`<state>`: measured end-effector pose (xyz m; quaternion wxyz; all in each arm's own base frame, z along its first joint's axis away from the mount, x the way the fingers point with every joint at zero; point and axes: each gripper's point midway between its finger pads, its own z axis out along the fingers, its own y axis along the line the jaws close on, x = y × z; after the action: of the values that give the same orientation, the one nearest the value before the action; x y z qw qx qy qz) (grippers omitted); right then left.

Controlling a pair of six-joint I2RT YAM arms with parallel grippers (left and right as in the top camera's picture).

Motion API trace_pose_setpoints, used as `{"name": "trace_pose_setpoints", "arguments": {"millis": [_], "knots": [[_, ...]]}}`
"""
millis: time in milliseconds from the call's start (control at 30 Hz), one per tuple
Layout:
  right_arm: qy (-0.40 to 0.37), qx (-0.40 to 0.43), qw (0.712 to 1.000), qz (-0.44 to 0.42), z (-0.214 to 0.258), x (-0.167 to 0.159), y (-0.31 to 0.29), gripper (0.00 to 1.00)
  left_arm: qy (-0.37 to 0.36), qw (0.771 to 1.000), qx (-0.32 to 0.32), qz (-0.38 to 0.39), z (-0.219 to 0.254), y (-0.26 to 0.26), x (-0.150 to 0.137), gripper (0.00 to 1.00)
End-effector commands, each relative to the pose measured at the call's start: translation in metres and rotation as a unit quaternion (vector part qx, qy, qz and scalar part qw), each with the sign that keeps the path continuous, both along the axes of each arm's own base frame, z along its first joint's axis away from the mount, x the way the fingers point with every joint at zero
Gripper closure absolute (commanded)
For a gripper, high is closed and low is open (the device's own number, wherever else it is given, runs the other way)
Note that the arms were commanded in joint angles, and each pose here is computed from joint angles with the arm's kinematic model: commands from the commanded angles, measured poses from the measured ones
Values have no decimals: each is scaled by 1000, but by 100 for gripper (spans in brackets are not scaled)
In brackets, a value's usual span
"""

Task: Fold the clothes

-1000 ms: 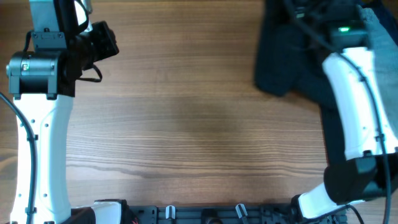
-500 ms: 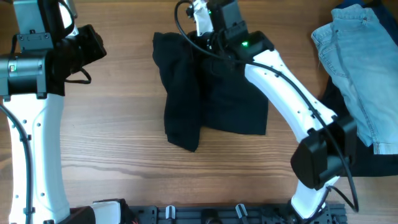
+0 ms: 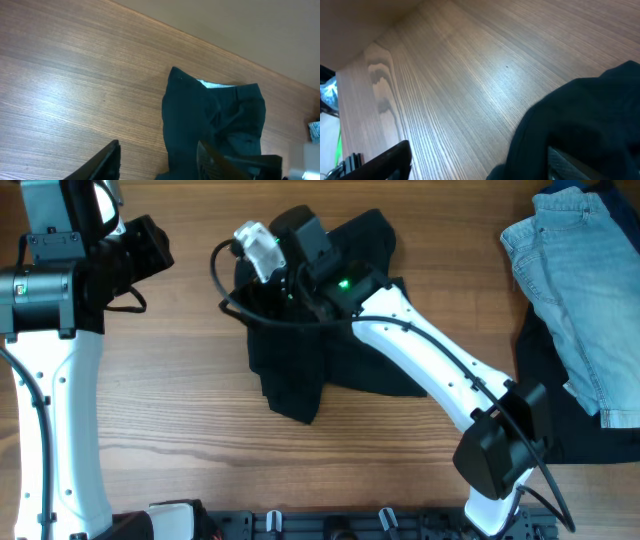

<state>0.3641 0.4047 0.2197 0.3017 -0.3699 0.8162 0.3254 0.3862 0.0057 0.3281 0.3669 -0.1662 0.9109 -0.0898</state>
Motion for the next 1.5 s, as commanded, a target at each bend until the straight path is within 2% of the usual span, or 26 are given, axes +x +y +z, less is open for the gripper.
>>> {"name": "trace_pose_setpoints", "arguments": {"millis": [0, 167, 267, 300, 400, 467, 600, 733, 1033, 1167, 1333, 1433, 1467], "knots": [[-1, 2, 997, -81, 11, 38, -35, 16, -8, 1000, 3, 7, 6, 7, 1, 44], [-18, 38, 983, -179, 55, 84, -113, 10, -24, 999, -18, -23, 10, -9, 10, 37], [-16, 44, 967, -251, 64, 115, -178, 9, -43, 994, 0, -98, 4, -48, 34, 36], [0, 32, 957, -290, 55, 126, -217, 9, -37, 990, 35, -132, -18, -79, 57, 36], [24, 17, 944, -328, 44, 131, -259, 9, -14, 983, 79, -165, -60, -114, 83, 33], [37, 4, 936, -350, 36, 132, -287, 7, 4, 971, 101, -218, -99, -149, 98, 28], [65, -22, 925, -375, 22, 125, -326, 7, 26, 958, 145, -247, -159, -187, 117, 16], [79, -43, 922, -378, 13, 117, -345, 7, 20, 946, 178, -270, -189, -200, 133, 7], [87, -61, 923, -369, 6, 110, -346, 7, 53, 935, 229, -267, -239, -183, 147, 4], [87, -61, 923, -369, 6, 110, -346, 7, 73, 932, 231, -271, -252, -181, 142, 9], [90, -62, 923, -369, 6, 109, -346, 7, 93, 924, 240, -282, -258, -176, 135, 27], [90, -62, 923, -369, 5, 109, -346, 7, 95, 925, 240, -280, -258, -173, 134, 49], [90, -62, 923, -369, 5, 109, -346, 7, 98, 924, 240, -281, -259, -173, 133, 53]]}}
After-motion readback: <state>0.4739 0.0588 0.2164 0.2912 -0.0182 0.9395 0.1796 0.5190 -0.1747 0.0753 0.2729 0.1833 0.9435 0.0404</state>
